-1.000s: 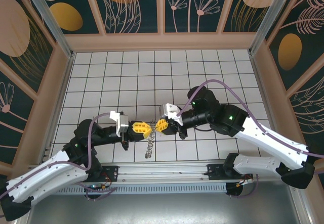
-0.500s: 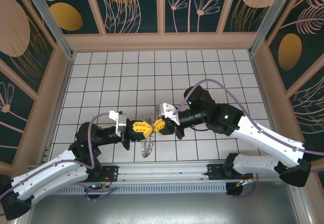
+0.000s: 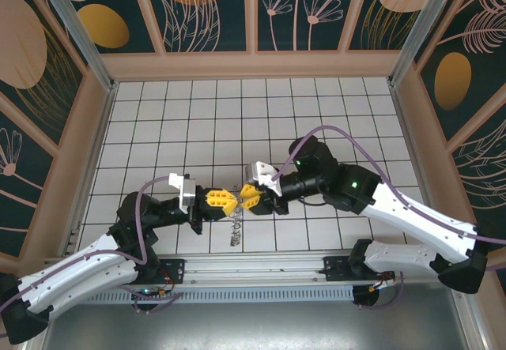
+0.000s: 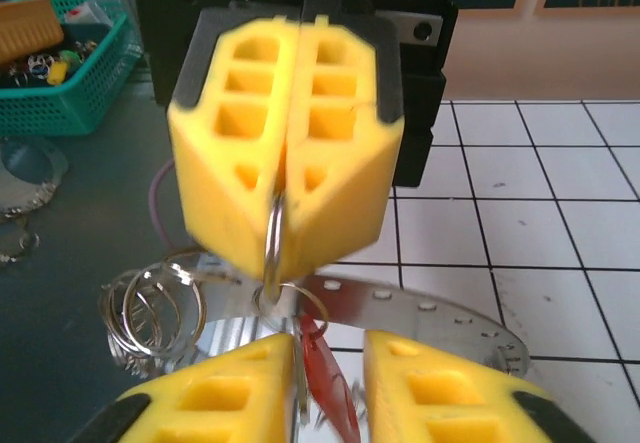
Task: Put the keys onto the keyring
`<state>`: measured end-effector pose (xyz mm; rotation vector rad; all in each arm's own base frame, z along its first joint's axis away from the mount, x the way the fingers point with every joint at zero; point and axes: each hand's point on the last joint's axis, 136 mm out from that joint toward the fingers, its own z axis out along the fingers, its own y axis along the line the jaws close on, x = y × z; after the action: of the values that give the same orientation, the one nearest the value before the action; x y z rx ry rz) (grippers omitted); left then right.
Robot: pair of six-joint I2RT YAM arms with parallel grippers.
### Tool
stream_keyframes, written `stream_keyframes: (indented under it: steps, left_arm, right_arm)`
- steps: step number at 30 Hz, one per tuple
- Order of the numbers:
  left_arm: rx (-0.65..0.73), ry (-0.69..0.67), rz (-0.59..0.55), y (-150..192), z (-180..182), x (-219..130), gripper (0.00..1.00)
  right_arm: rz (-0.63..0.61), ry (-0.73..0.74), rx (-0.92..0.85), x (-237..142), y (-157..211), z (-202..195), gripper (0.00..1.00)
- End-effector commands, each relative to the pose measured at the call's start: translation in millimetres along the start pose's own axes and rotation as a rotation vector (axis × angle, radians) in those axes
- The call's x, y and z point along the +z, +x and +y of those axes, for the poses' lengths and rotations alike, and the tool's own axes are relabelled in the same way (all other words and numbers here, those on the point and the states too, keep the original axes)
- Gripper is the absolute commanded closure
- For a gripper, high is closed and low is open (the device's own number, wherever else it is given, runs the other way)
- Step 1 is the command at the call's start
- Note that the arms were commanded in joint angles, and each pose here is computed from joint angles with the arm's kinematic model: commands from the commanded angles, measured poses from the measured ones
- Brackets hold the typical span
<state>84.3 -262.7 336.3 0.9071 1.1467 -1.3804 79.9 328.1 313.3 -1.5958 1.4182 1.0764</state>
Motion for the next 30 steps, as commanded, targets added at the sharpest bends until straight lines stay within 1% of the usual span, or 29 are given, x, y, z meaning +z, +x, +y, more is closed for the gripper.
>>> stream_keyframes:
  steps: [1,5,10,18,24,26,29,30]
  left_arm:
    - [0.062,0.023,-0.085,-32,-11,-2,1.0]
    - [0.06,0.02,-0.072,-31,-9,0,1.0]
    - [0.056,0.019,-0.065,-30,-8,2,1.0]
    - [0.049,0.019,-0.058,-29,-7,3,1.0]
    - [0.047,0.021,-0.054,-28,-6,5,1.0]
    - [0.046,0.02,-0.048,-26,-5,6,1.0]
    - [0.041,0.019,-0.04,-24,-4,7,1.0]
    - [0.04,0.017,-0.036,-22,-4,7,1.0]
  right_arm:
    - [-0.041,0.048,-0.017,-9,-6,0,0.73]
    - [-0.068,0.065,-0.032,-14,-10,0,0.72]
    - [-0.123,0.045,-0.07,-17,-23,5,0.72]
    - [-0.151,0.004,-0.082,-9,-27,7,0.73]
    - [-0.144,-0.004,-0.071,-4,-25,5,0.79]
    - [-0.151,-0.008,-0.076,-5,-27,6,0.83]
    - [-0.154,-0.01,-0.078,-5,-28,6,0.97]
    - [-0.153,-0.002,-0.079,-5,-28,4,1.0]
